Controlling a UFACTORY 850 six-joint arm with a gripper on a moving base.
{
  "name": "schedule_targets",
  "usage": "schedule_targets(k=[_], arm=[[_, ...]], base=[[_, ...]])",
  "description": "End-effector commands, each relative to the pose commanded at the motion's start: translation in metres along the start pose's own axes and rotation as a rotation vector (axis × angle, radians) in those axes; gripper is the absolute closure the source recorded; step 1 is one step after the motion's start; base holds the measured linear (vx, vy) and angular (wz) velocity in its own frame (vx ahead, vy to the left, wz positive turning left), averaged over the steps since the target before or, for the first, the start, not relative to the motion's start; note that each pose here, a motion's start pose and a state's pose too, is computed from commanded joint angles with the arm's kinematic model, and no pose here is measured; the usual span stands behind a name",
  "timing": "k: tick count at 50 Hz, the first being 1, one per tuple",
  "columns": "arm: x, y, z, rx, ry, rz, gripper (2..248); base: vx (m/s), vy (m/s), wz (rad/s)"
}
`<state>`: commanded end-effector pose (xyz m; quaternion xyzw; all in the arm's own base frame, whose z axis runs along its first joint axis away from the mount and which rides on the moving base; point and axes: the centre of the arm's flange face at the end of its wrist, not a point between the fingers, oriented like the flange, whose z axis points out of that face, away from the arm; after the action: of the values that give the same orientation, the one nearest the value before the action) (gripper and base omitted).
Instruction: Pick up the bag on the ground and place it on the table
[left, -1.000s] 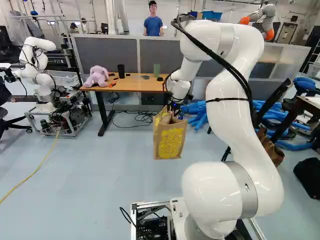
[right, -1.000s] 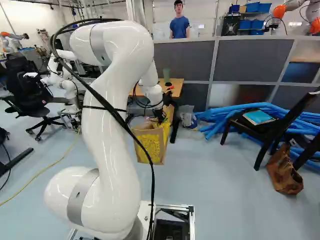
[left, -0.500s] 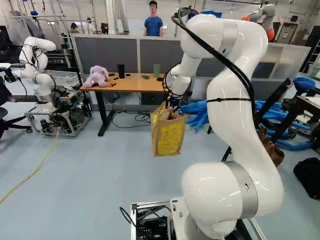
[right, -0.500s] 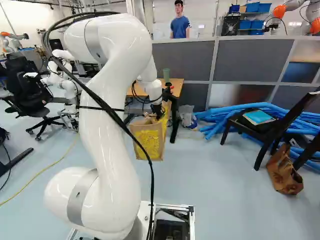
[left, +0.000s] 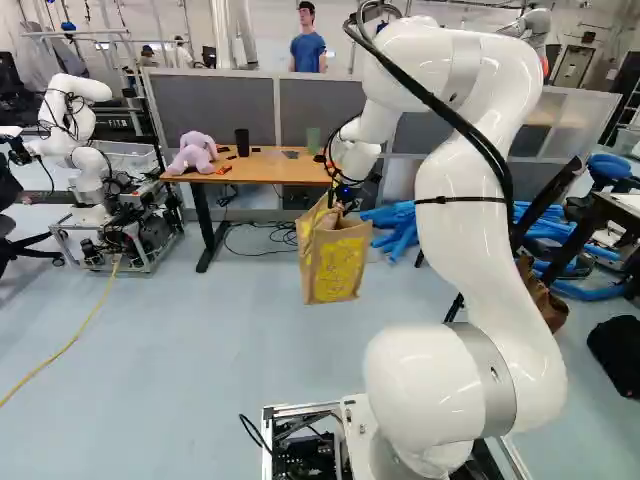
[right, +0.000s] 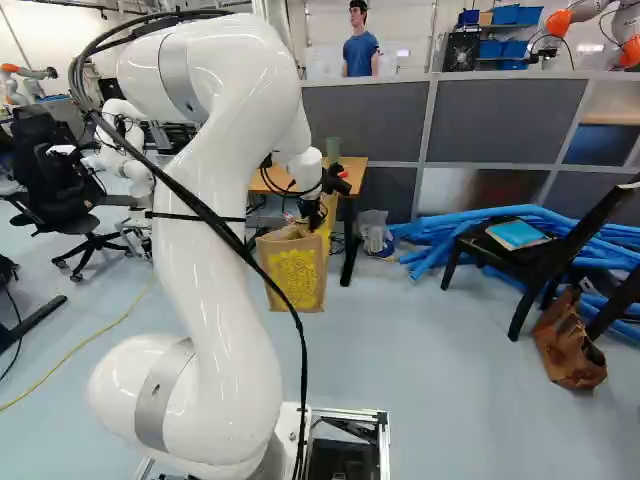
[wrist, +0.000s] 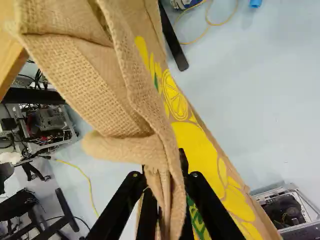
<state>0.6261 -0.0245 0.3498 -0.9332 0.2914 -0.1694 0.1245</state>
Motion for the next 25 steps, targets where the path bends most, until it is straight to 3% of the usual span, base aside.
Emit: schedule_targets(k=[25], arm=[[0.005, -0.012, -0.032, 0.029, 0.041, -0.011, 217]], base=[[0.000, 0.000, 0.000]])
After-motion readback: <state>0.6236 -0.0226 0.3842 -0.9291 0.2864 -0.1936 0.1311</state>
